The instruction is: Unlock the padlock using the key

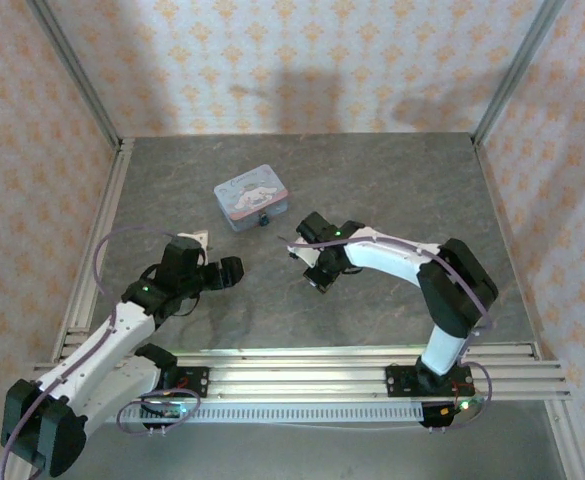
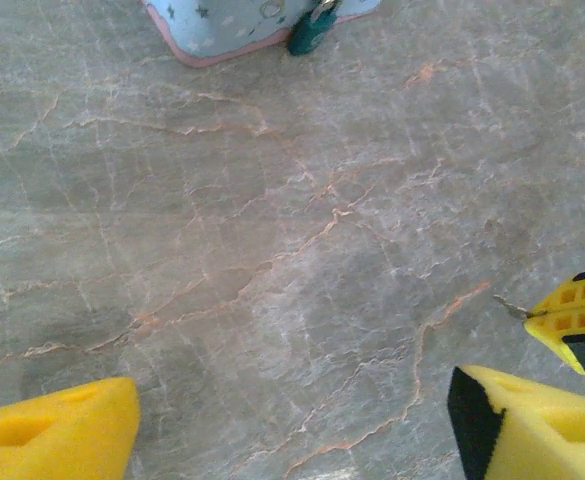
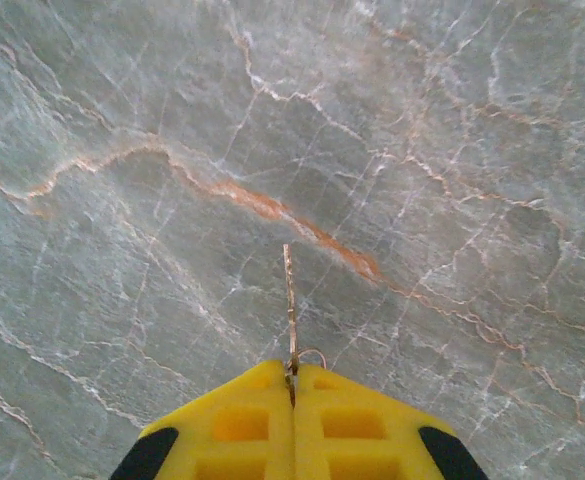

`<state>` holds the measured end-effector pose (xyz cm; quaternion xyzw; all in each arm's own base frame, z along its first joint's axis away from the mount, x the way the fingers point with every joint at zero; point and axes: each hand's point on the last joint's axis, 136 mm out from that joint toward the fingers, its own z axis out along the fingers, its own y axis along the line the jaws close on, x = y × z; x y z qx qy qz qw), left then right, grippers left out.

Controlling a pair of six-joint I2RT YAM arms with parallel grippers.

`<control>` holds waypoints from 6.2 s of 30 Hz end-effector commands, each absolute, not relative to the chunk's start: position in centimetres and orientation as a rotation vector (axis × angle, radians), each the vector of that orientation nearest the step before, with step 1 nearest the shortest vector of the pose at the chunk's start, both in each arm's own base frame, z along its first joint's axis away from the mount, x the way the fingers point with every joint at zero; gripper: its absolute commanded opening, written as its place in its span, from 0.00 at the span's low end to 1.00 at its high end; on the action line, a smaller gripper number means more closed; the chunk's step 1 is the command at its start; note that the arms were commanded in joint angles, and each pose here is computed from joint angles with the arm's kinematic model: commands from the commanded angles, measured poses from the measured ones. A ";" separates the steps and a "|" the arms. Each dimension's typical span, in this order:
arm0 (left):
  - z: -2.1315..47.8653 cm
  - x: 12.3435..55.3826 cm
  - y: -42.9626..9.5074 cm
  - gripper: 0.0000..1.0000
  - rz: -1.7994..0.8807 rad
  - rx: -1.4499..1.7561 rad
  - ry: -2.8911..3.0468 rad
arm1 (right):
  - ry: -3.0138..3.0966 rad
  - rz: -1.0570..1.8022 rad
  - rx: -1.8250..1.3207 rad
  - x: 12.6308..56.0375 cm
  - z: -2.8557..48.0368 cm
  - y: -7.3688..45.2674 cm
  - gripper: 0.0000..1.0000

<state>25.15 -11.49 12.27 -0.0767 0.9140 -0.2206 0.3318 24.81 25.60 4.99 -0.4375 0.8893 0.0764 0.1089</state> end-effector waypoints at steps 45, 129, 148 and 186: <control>19.5 30.4 -23.8 0.16 -1.182 -0.998 2.304 | 1.856 0.131 -1.015 25.6 18.5 31.8 0.00; 35.4 28.8 -23.3 0.51 -1.304 0.367 1.854 | 1.776 1.560 -0.453 24.0 33.7 31.5 0.00; 34.6 28.1 -23.0 0.24 -1.438 0.226 1.775 | 1.745 1.670 -0.398 24.9 33.5 32.5 0.00; 33.6 27.2 -24.3 0.00 -1.314 0.469 1.868 | 1.825 1.592 -0.525 24.1 32.8 33.5 0.22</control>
